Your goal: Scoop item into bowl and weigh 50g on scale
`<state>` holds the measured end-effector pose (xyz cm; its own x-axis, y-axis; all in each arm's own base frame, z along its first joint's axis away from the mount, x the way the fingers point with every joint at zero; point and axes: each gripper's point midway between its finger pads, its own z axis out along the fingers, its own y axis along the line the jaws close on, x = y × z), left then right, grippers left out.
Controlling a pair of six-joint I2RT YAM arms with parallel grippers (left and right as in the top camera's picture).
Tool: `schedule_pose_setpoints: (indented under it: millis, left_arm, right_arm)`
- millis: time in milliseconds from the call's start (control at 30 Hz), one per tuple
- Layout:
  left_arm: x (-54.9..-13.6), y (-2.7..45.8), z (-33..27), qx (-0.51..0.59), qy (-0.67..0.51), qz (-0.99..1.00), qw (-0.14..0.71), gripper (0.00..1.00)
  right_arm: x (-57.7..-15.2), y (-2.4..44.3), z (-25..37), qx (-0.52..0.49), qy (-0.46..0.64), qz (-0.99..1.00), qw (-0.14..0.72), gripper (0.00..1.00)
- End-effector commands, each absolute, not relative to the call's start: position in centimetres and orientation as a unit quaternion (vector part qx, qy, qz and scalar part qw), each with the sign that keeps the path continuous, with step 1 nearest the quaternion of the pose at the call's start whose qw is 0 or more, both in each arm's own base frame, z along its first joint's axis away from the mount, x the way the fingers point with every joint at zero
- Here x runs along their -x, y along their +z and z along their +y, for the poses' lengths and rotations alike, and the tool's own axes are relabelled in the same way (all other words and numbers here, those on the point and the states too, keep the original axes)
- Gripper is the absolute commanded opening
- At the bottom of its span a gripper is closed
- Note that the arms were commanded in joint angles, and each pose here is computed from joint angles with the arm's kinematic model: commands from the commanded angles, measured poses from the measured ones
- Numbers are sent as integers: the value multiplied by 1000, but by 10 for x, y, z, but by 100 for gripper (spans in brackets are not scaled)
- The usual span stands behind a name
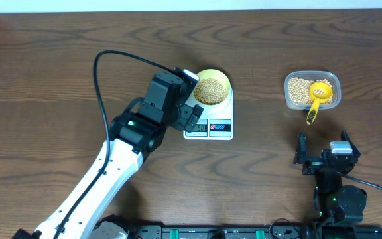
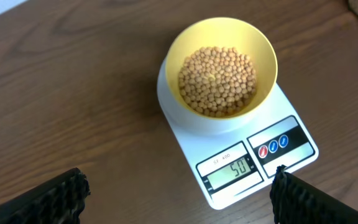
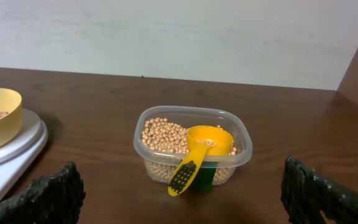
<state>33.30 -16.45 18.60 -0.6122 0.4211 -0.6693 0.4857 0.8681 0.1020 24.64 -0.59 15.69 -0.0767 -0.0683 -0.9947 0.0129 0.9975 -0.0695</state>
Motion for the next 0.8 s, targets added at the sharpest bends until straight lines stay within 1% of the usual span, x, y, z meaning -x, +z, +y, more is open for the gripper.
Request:
schedule_pose_setpoints:
  millis: [0,200,500,767]
  left_arm:
    - [-336,192,-151,-233,-35,898,372,96]
    - [-342,199,-137,-213,-30,898,384,96]
    - [-358,229,-117,-175,-26,880,441,96]
    - [-383,260,-85,-97,-27,859,502,96]
  right_arm:
    - [-246,156,-7,22,-36,733,679,99]
    - [-246,156,-7,22,-36,733,679,99]
    - [-246,156,-7,22,-36,733,679,99]
    - [-246,156,-7,22,-36,733,679,99]
